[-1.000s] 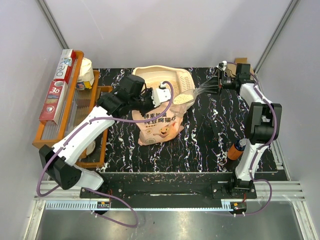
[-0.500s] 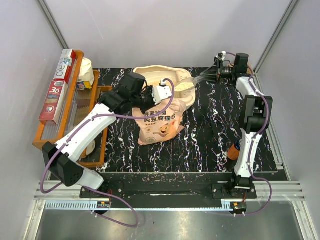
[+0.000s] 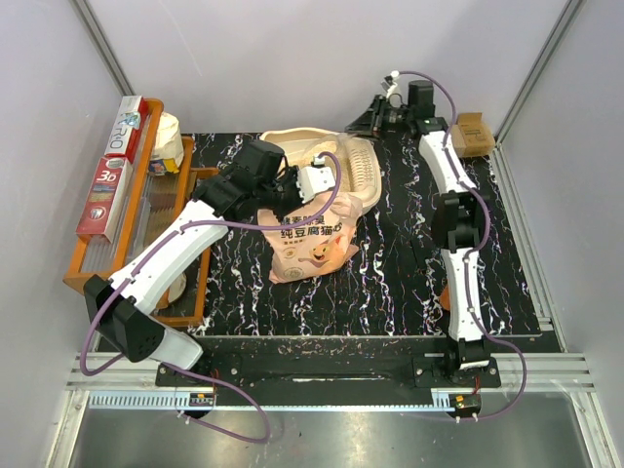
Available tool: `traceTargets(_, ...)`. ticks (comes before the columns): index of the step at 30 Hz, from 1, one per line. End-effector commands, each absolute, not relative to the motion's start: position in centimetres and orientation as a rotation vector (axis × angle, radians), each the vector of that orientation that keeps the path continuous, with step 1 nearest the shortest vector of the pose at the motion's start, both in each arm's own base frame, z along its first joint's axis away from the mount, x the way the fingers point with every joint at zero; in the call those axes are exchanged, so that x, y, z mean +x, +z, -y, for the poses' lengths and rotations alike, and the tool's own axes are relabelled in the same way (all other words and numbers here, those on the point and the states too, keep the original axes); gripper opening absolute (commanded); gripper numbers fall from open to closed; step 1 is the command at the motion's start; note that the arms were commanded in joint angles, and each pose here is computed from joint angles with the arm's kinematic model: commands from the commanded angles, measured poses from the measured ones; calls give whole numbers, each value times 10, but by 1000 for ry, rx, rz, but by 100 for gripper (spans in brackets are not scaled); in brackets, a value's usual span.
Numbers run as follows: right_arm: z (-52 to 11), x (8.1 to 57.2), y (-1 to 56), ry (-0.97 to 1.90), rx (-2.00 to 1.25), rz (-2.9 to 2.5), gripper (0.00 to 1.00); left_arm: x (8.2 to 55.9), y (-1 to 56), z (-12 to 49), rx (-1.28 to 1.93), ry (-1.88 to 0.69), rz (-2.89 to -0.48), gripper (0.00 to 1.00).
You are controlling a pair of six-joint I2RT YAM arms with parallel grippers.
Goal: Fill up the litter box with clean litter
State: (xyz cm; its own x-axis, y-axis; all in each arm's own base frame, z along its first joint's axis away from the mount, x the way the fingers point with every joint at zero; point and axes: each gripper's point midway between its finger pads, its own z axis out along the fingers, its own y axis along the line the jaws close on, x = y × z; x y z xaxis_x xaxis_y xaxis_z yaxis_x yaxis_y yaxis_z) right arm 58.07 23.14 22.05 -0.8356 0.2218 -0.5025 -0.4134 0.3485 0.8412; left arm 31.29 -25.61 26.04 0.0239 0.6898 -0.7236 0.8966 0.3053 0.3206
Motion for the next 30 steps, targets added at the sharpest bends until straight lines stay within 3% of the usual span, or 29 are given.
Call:
traceTargets(1, -235, 606, 242, 1182, -207, -1999, 0, 314, 294, 257, 1382, -303, -1631, 0)
traceTargets(19, -209, 583, 285, 782, -360, -1983, 0, 291, 291, 252, 1386, -357, -1576, 0)
traceTargets(26, -212, 552, 334, 652, -545, -1886, 0, 294, 297, 254, 1340, -371, -1576, 0)
traceTargets(30, -209, 497, 393, 720, -662, -1789, 0, 296, 299, 258, 1308, -388, -1590, 0)
